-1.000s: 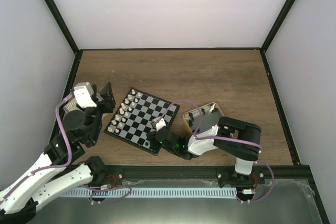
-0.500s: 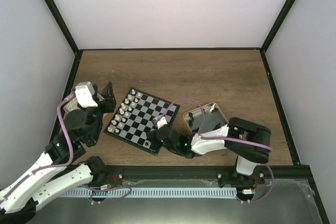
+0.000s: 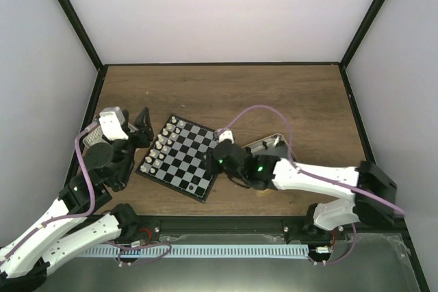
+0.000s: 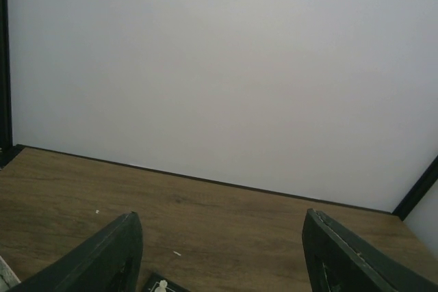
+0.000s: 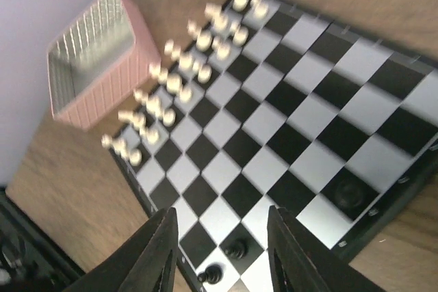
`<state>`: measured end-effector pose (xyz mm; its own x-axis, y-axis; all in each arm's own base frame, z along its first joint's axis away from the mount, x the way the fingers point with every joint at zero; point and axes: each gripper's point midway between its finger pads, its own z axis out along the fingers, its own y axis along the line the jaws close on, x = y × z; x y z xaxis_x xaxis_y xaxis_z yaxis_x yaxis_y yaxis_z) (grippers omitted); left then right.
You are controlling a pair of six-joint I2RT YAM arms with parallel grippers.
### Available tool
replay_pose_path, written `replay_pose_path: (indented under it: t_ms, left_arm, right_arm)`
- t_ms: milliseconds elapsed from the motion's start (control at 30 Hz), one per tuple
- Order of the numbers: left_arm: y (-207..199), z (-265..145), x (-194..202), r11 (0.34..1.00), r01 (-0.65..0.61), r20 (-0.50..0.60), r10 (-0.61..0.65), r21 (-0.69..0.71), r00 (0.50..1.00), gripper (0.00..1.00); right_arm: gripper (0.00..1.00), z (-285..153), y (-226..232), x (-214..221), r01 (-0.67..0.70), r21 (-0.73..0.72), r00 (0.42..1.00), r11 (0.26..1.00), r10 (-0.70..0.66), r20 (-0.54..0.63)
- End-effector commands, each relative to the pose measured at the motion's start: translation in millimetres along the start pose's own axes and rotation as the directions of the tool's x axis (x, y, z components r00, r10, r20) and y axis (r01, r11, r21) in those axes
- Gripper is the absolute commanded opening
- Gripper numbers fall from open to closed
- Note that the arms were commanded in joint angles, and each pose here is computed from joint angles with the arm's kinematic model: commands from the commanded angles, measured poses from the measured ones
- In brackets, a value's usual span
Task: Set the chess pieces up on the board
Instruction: Place the chess piece on the chessboard, then pick up the chess piece from the storage box.
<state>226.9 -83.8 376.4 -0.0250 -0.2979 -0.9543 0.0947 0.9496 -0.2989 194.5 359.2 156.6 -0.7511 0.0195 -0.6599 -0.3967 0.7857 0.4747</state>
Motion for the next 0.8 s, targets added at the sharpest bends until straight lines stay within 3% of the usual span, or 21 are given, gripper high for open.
replay_pose_path:
  t_ms: [0, 233, 333, 433, 567, 767]
  left_arm:
    - [-7, 0, 6, 0.999, 0.021, -0.026, -0.019, 0.045, 0.999, 0.67]
    - [-24, 10, 35, 0.995, 0.005, -0.107, 0.006, 0.1, 0.994, 0.76]
    - [-39, 17, 55, 0.989, -0.008, -0.174, 0.033, 0.145, 0.984, 0.87]
    - [-55, 24, 78, 0.979, -0.022, -0.237, 0.07, 0.2, 0.969, 1.0]
    - [-75, 37, 114, 0.961, -0.052, -0.295, 0.134, 0.271, 0.946, 1.0]
    - [-109, 54, 150, 0.925, -0.048, -0.361, 0.194, 0.376, 0.912, 1.0]
  right_arm:
    - [0.4, -40, -31, -45, -0.062, 0.131, 0.998, 0.989, 0.057, 0.041]
    - [0.46, -65, -111, -79, -0.17, 0.306, 0.985, 0.937, 0.161, 0.056]
    - [0.46, -66, -146, -77, -0.199, 0.357, 0.979, 0.912, 0.197, 0.044]
    - [0.38, -60, -178, -67, -0.229, 0.366, 0.97, 0.902, 0.244, 0.005]
    - [0.33, -46, -207, -47, -0.25, 0.373, 0.956, 0.893, 0.289, -0.051]
    - [0.36, -26, -216, -26, -0.218, 0.332, 0.955, 0.918, 0.271, -0.124]
